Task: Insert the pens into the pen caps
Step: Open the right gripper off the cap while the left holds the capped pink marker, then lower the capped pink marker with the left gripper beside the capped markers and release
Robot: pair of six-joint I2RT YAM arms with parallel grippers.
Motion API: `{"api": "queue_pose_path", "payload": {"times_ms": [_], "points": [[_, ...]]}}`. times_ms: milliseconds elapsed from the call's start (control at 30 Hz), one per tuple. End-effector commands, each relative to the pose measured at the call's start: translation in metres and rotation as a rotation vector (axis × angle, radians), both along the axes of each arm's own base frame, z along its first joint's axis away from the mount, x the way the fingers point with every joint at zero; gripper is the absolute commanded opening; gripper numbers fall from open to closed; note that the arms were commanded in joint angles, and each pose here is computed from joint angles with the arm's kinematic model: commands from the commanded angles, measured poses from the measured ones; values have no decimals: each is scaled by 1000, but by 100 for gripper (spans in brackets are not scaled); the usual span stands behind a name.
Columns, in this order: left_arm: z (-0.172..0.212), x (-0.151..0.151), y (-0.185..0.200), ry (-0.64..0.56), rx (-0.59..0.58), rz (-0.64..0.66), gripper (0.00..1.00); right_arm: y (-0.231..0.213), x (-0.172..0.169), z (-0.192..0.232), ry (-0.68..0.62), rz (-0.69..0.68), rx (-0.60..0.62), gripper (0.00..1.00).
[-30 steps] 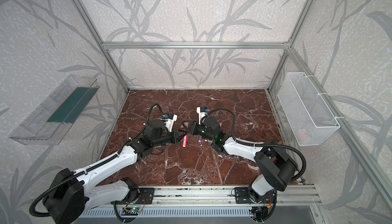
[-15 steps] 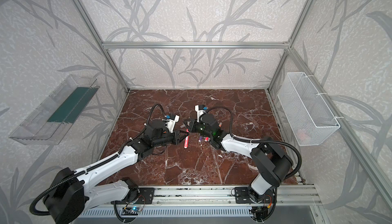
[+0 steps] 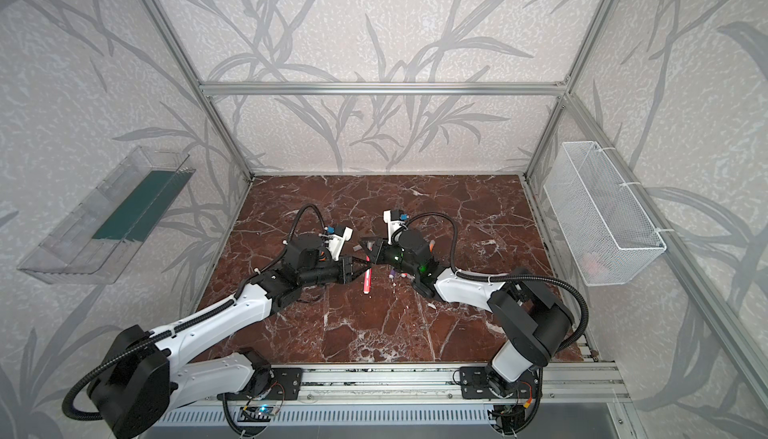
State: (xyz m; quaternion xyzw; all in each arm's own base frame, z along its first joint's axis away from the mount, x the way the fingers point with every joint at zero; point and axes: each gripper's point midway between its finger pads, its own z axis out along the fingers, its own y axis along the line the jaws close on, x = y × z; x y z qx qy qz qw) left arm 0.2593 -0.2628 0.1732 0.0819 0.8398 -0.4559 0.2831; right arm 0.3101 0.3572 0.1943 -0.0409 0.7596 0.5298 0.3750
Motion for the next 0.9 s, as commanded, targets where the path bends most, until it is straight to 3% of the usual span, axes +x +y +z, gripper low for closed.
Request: {"api": "queue_pose_path", "payload": {"times_ms": [0, 233, 500, 767, 867], "points": [[28, 25, 5, -64, -119, 69, 0, 10, -27, 3, -46, 111, 28, 0], [30, 25, 14, -65, -127, 90, 0, 1, -33, 11, -73, 107, 52, 0], [20, 31, 30, -70, -26, 168, 0, -18, -27, -1, 5, -18, -61, 0], [18, 32, 30, -66, -13, 167, 0, -8, -29, 5, -14, -11, -67, 0], [14, 33, 30, -56, -1, 165, 0, -6, -27, 5, -14, -12, -74, 21]]}}
